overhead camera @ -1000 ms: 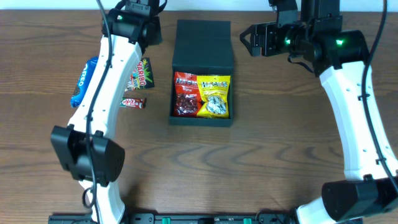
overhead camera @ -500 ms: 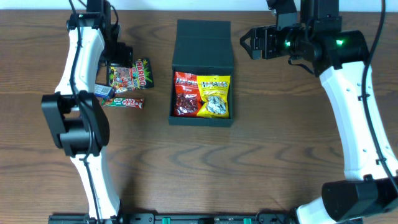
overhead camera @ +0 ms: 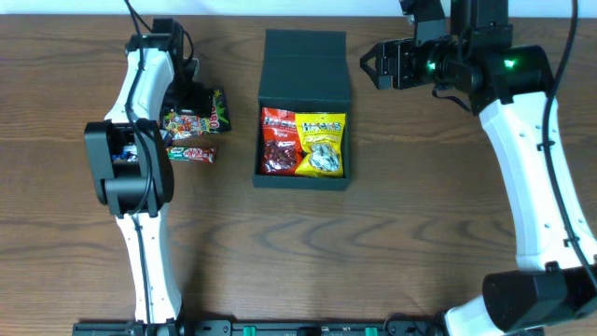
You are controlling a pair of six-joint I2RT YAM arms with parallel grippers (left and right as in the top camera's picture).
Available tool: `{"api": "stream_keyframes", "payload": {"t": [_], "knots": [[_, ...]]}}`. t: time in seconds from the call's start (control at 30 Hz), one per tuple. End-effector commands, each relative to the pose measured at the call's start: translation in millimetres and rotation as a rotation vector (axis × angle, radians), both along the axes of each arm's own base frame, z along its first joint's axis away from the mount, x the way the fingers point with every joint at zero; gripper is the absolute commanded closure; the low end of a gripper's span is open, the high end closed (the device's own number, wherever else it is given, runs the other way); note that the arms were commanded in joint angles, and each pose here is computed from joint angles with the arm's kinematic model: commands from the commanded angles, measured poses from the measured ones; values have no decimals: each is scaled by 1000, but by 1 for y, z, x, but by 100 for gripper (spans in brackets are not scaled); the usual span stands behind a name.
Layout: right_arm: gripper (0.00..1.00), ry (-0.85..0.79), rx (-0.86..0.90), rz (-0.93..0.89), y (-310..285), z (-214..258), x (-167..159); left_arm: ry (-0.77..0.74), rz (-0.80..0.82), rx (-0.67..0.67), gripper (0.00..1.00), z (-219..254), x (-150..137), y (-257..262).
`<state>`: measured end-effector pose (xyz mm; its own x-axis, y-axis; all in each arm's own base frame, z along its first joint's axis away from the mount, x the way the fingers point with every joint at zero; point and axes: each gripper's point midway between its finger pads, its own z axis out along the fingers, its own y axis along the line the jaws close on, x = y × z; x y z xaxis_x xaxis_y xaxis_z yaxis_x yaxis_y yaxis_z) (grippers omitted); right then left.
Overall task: Pack container
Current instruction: 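Carry the Haribo bag into the green box with the left gripper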
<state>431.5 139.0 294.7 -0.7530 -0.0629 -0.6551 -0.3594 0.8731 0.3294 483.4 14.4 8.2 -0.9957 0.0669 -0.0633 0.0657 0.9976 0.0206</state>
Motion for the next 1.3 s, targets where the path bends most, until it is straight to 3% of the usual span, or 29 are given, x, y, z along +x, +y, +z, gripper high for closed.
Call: {"api": "stream_keyframes", "payload": {"t": [0.0, 0.07, 0.2, 0.37, 0.43, 0.7, 0.97, 1.13, 1.27], "knots": [[18, -21, 2, 12, -2, 7, -2, 46, -6, -2, 5, -21, -6, 1], [17, -22, 2, 11, -2, 7, -2, 61, 5, -4, 0, -27, -8, 1], [17, -22, 2, 11, -2, 7, -2, 78, 6, -7, 24, -35, -10, 0], [17, -27, 3, 11, -2, 8, -1, 79, 9, -7, 65, -36, -10, 0], [16, -30, 3, 11, -2, 8, -1, 78, 13, -7, 75, -36, -10, 0], [16, -49, 6, 9, -2, 11, 3, 49, 149, -12, 87, -18, -1, -1], [16, -71, 9, -7, -9, 17, 6, -92, 352, -46, 94, 61, 34, -15], [15, -110, 13, -61, -33, 34, 4, -158, 512, -98, 94, 111, 38, -44], [12, -140, 38, -164, -67, 56, -3, -100, 687, -201, 94, 131, 21, -97]]}}
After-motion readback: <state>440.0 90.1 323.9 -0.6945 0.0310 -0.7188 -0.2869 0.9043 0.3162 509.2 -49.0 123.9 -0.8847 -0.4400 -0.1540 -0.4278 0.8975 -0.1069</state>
